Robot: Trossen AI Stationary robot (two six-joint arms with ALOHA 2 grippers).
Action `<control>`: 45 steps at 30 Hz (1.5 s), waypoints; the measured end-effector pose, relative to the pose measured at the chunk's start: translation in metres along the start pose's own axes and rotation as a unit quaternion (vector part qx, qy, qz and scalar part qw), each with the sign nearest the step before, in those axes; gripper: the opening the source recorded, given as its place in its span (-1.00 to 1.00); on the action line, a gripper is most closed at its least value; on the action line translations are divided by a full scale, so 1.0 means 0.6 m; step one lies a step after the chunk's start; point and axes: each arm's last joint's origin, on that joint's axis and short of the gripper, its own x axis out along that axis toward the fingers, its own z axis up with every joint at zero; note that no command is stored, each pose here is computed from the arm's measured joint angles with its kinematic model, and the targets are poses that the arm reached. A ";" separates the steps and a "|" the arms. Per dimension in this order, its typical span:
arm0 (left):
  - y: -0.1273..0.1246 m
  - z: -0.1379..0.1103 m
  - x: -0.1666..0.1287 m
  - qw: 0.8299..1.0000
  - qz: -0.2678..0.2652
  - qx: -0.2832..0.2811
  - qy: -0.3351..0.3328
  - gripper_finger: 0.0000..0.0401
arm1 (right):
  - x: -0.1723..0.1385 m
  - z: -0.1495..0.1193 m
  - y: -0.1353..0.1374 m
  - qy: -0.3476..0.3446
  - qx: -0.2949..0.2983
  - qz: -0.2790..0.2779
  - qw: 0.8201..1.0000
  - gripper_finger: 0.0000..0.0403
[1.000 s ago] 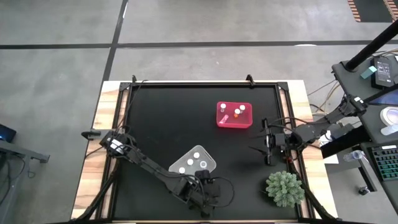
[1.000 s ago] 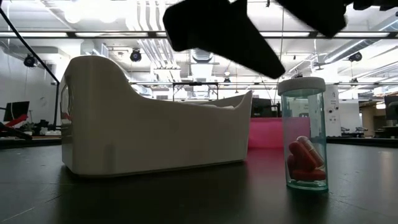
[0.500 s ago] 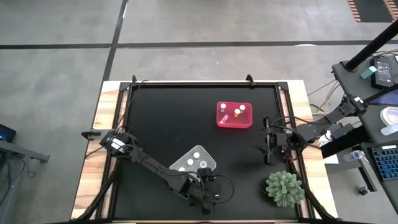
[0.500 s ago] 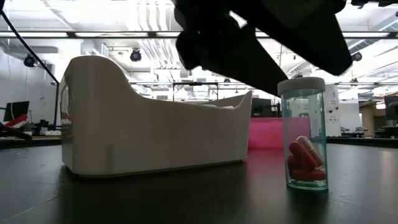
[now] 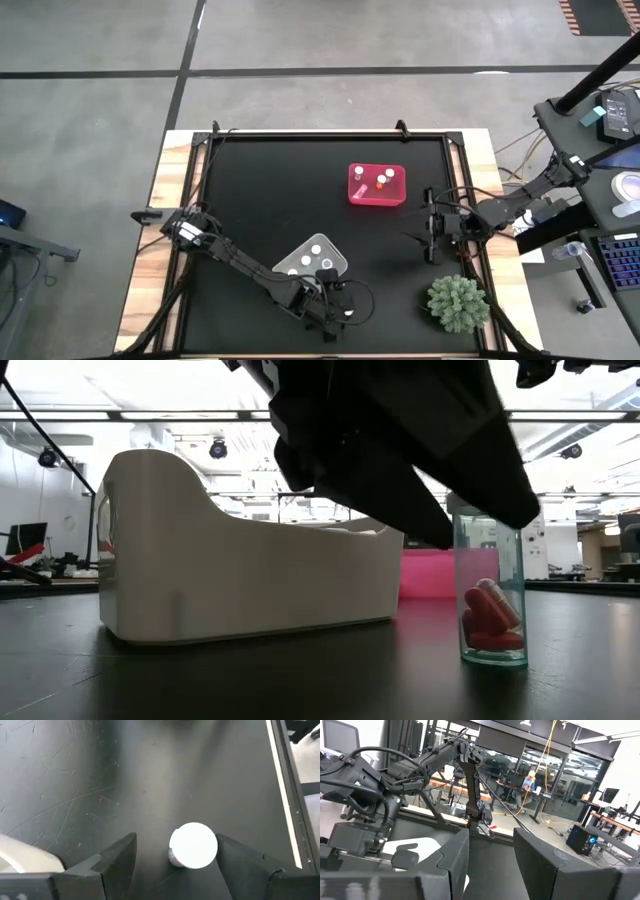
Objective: Pick and place medicine bottles into bin by pill shape (circle, oval)
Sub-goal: Put the blue capsule bottle into the white bin
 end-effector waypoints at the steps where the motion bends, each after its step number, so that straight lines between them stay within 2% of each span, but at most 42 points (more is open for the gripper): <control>1: 0.000 0.001 0.000 1.000 -0.002 -0.001 -0.002 0.23 | 0.000 0.000 0.000 0.000 0.000 0.000 1.000 -0.28; 7: -0.001 0.001 0.000 1.000 -0.004 -0.001 -0.002 0.17 | 0.000 0.001 -0.001 0.000 -0.001 -0.008 1.000 -0.28; 18: -0.001 0.001 0.000 1.000 -0.008 -0.001 0.000 -0.28 | 0.000 0.001 -0.001 0.000 -0.002 -0.009 1.000 -0.28; 25: -0.001 0.002 -0.001 1.000 -0.009 0.000 0.000 -0.46 | 0.000 0.001 -0.001 0.000 -0.003 -0.009 1.000 -0.28; 37: -0.014 0.044 -0.029 0.999 -0.022 0.027 -0.026 -0.49 | 0.000 0.001 -0.001 0.000 -0.008 -0.009 1.000 -0.28; 45: -0.006 0.069 -0.084 0.999 -0.019 0.032 -0.024 -0.49 | 0.000 0.001 -0.001 0.000 -0.008 -0.009 1.000 -0.28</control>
